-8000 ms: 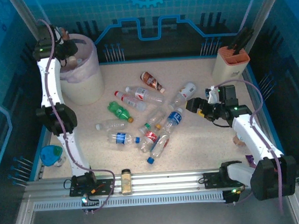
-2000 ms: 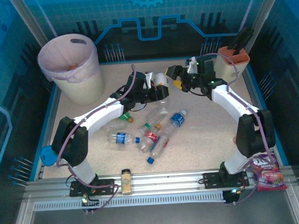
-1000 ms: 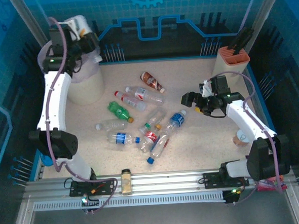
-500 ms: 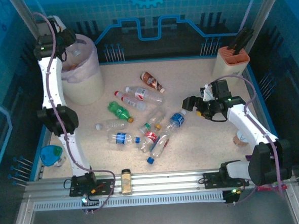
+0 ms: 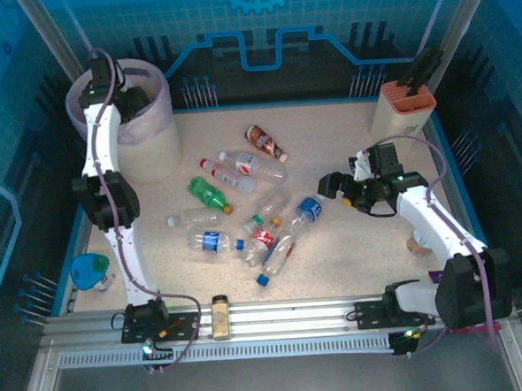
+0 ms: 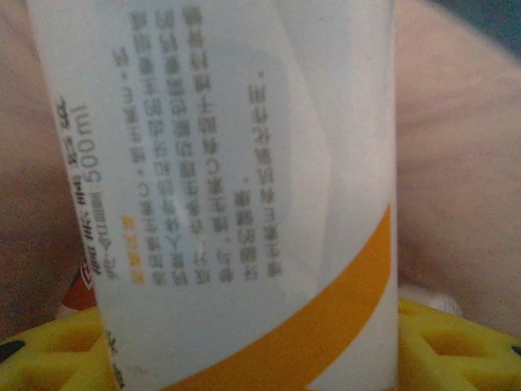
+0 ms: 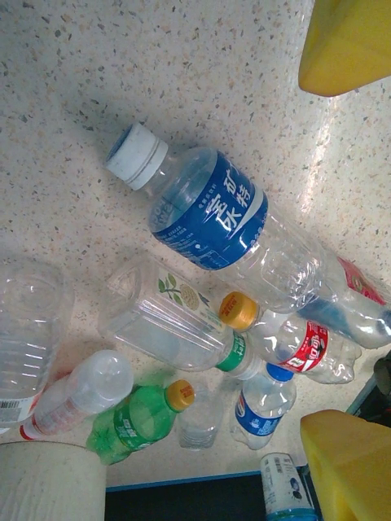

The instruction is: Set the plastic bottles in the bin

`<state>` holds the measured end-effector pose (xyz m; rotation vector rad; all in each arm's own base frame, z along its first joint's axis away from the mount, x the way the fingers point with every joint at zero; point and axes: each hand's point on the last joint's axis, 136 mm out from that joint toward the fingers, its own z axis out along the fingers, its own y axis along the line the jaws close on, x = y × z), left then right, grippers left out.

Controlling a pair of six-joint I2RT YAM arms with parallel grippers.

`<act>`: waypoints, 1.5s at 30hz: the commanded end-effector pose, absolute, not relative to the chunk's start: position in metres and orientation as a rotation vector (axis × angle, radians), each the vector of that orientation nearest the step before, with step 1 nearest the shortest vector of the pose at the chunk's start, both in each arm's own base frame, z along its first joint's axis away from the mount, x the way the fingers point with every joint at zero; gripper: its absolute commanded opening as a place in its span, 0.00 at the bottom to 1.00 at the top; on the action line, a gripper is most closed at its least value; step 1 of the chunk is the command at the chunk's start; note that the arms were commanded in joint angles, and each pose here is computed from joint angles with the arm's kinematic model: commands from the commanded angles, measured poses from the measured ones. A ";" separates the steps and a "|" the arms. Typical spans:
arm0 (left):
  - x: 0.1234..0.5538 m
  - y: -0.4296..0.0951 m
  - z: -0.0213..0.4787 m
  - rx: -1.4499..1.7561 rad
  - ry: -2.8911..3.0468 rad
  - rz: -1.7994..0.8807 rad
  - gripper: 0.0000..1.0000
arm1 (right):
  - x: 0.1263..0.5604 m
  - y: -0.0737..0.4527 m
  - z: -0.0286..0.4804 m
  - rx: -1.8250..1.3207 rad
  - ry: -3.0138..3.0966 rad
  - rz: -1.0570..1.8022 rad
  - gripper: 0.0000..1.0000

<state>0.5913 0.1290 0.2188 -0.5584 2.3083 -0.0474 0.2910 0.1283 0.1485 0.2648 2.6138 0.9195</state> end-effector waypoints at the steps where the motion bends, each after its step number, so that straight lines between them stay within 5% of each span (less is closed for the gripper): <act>1: 0.591 0.125 0.189 -0.533 2.382 -0.062 0.09 | 0.277 0.129 0.141 0.293 2.639 0.911 1.00; 3: 0.590 0.125 0.183 -0.537 2.389 -0.062 0.17 | 0.275 0.132 0.140 0.326 2.624 0.945 1.00; 6: 0.589 0.122 0.183 -0.533 2.380 -0.078 0.52 | 0.270 0.138 0.136 0.383 2.595 0.976 1.00; 12: 0.590 0.117 0.203 -0.512 2.333 -0.120 0.83 | 0.266 0.144 0.121 0.460 2.598 0.915 1.00; 16: 0.589 0.113 0.230 -0.484 2.291 -0.140 0.94 | 0.265 0.144 0.112 0.502 2.619 0.843 1.00; 34: 0.520 0.091 0.408 -0.241 2.017 -0.079 0.99 | 0.304 0.178 0.065 0.764 2.613 0.781 0.98; 40: 0.461 0.077 0.436 -0.245 1.983 -0.055 0.99 | 0.325 0.190 0.054 0.785 2.607 0.809 0.95; 45: 0.405 0.005 0.415 -0.133 1.994 -0.161 0.99 | 0.334 0.192 0.045 0.808 2.607 0.787 0.87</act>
